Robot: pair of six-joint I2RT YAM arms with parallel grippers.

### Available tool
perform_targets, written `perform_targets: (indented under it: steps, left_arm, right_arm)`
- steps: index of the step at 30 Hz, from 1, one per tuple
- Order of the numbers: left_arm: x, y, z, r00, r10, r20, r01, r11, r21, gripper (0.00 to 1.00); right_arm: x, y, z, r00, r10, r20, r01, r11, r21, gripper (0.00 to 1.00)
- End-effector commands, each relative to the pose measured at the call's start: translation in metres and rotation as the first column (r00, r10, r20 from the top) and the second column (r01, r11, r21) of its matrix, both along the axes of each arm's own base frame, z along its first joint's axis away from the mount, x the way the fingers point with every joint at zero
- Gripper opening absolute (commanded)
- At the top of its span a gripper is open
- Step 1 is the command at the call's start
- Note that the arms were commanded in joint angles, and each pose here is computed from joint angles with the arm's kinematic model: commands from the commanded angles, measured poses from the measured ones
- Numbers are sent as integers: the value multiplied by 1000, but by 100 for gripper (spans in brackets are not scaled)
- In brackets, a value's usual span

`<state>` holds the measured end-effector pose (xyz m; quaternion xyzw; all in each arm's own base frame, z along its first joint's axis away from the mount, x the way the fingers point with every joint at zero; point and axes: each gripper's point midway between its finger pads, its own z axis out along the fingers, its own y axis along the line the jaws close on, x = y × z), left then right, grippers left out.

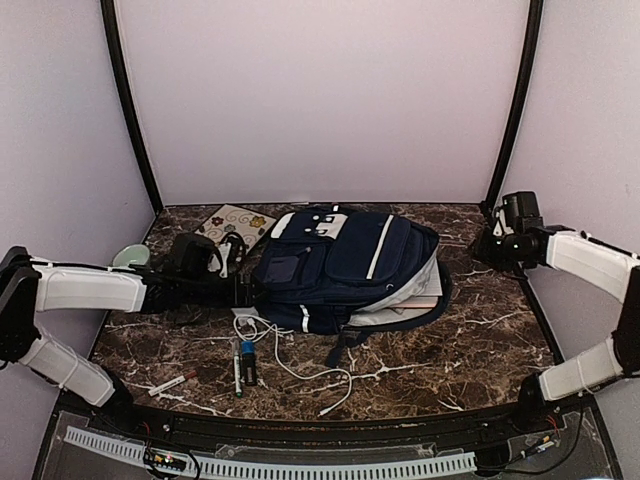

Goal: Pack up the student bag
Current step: Rotate the student bag at the center of the board, then pick up the largest pocket of the bag from the student bag.

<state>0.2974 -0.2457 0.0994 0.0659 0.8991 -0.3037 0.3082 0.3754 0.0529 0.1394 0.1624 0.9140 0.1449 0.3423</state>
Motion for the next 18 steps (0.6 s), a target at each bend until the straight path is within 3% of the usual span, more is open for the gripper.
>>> perform_targets:
  steps: [1, 6, 8, 10, 11, 18]
  left_arm:
    - [-6, 20, 5, 999, 34, 33, -36, 997, 67, 81]
    - [-15, 20, -20, 999, 33, -29, -32, 998, 50, 79]
    - [-18, 17, -29, 999, 17, -48, -16, 999, 29, 68]
    - [-18, 16, -33, 998, 13, -54, -13, 1000, -2, 49]
    - [-17, 14, -32, 999, 5, -45, -6, 1000, -14, 45]
    - [-15, -4, -42, 996, -45, -83, 38, 996, -83, 52]
  right_arm:
    - [-49, 3, 23, 995, -63, 80, 66, 997, -35, 39]
    - [-113, 87, 16, 987, 78, 144, -101, 982, 157, 25]
    - [-134, 114, 10, 980, 123, 154, -153, 968, 199, 23]
    - [-162, 159, 12, 956, 227, 186, -267, 936, 228, 22]
    - [-171, 180, 18, 941, 266, 211, -314, 919, 240, 22]
    - [-191, 303, -16, 842, 535, 76, -531, 845, -69, 26]
